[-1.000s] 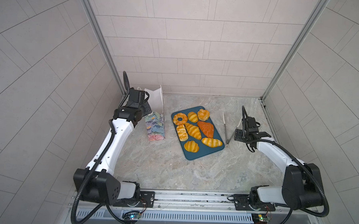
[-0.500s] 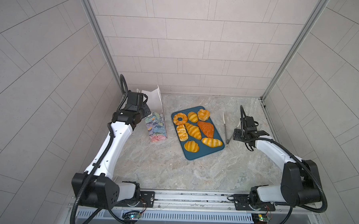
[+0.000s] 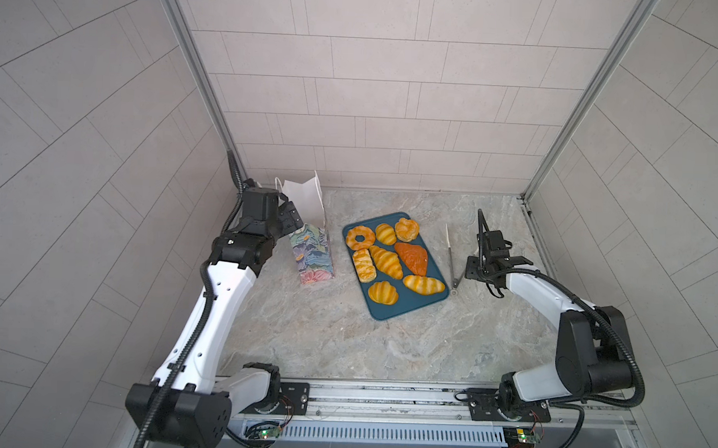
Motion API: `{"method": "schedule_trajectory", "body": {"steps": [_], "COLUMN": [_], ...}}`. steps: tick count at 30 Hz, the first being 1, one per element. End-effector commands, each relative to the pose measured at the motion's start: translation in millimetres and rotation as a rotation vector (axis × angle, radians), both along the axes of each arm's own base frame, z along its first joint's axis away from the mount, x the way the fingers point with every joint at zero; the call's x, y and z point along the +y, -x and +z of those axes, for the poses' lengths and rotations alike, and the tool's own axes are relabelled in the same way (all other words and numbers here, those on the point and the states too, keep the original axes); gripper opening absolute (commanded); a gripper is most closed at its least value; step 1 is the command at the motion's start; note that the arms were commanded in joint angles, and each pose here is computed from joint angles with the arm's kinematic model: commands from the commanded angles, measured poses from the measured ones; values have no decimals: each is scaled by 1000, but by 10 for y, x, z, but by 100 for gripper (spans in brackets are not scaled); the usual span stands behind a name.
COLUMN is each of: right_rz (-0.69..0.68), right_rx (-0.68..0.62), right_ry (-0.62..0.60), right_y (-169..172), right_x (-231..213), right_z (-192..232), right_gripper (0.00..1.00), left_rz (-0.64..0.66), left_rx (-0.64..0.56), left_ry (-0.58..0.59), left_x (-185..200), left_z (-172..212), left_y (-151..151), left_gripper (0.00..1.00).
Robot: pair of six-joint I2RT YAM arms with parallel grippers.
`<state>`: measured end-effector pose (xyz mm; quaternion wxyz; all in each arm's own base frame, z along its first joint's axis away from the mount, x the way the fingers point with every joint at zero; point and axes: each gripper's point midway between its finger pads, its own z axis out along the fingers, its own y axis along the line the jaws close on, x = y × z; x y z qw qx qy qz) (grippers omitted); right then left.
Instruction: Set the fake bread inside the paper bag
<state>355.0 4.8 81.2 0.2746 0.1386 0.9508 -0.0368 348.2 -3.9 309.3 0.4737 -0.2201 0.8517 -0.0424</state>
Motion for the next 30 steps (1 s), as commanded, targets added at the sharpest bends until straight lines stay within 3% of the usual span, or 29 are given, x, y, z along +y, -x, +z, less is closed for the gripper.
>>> {"method": "schedule_trajectory", "body": {"steps": [1,11,15,23,30], "right_rz": [-32,-59,-68,-79,-85], "right_rx": [5,61,100,144,125], "right_ry": [-24,-39,-24,-2,-24], "right_y": [-55,-303,-371,-451,-581], "right_x": [34,119,116,90,91], "right_z": [-27,-237,-336,-455,-394], "right_gripper": [62,52,41,29,4], "left_rz": [8,-96,-151,-283,-400], "left_rx": [-58,-172,-203,-224,-230], "left_ry": [-107,-254,-303,-400,-438], "left_x": [-2,-481,-679,-1085,-1436], "left_z": [187,482,582,712,714], "left_y": [97,226,224,133,-25], "left_gripper": [94,96,97,98,98]}}
